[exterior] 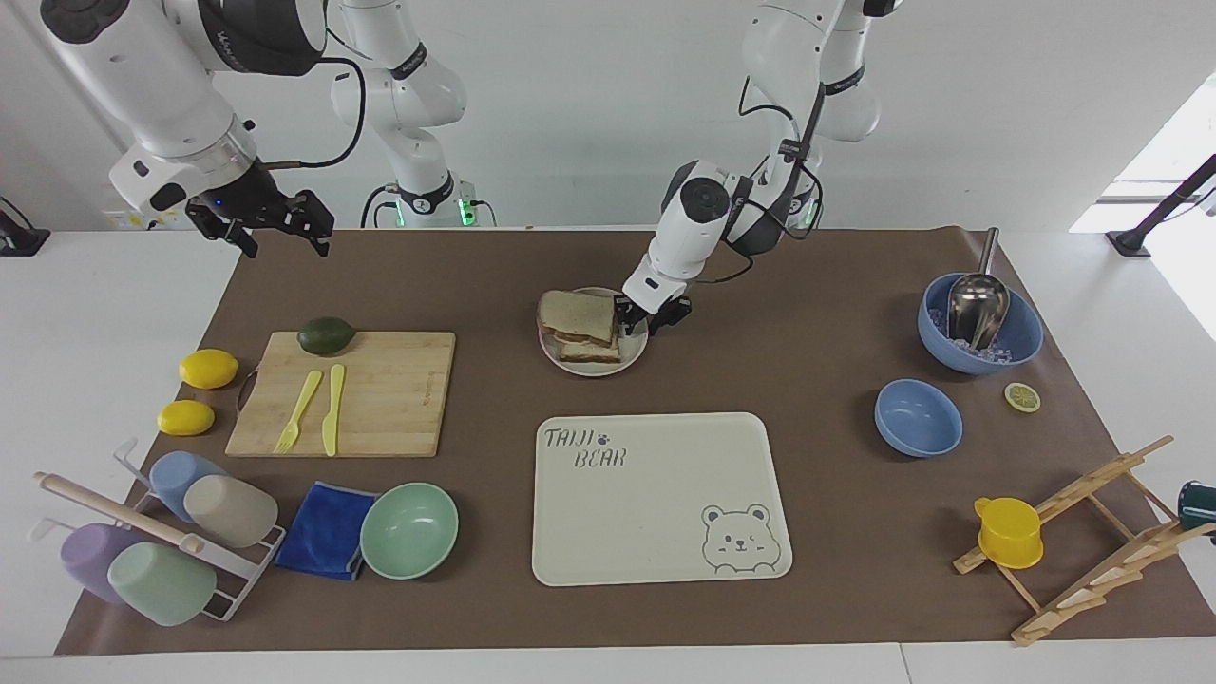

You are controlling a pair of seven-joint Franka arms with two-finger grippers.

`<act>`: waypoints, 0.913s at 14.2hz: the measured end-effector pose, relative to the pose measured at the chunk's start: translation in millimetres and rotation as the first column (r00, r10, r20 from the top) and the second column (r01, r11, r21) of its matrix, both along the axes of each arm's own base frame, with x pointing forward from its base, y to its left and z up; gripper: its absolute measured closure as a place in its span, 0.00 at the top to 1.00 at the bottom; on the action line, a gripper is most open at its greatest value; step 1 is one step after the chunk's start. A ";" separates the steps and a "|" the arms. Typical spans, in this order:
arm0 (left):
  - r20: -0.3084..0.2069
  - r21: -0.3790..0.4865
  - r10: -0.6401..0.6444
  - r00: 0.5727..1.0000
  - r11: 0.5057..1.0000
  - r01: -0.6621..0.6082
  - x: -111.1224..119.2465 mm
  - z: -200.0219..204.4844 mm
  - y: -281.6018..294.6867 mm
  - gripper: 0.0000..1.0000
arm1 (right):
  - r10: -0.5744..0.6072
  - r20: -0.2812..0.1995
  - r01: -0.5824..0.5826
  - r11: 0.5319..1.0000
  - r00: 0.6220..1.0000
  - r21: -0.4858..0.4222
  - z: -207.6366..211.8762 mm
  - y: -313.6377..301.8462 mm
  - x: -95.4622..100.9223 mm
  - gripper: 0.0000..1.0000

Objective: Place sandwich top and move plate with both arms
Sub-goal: 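Grip the white plate rim with the left gripper, then slide the plate with the left gripper onto the bear tray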

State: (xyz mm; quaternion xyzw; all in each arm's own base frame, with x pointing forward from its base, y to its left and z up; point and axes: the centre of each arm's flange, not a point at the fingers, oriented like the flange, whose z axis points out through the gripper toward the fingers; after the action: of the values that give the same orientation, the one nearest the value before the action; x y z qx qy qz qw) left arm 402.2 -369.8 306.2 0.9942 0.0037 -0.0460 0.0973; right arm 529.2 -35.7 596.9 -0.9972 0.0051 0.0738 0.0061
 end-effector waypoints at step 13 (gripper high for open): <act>0.015 -0.011 0.017 1.000 1.000 -0.017 16.8 4.5 17.3 0.04 | -0.033 0.041 0.034 0.999 0.999 -0.006 3.6 -3.6 4.5 1.00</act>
State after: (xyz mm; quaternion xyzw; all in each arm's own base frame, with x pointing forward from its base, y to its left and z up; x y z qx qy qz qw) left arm 419.0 -352.4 310.7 0.9939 0.0111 -0.0377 0.1032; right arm 533.7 -39.3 600.5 -0.9983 0.0219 0.0533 0.0044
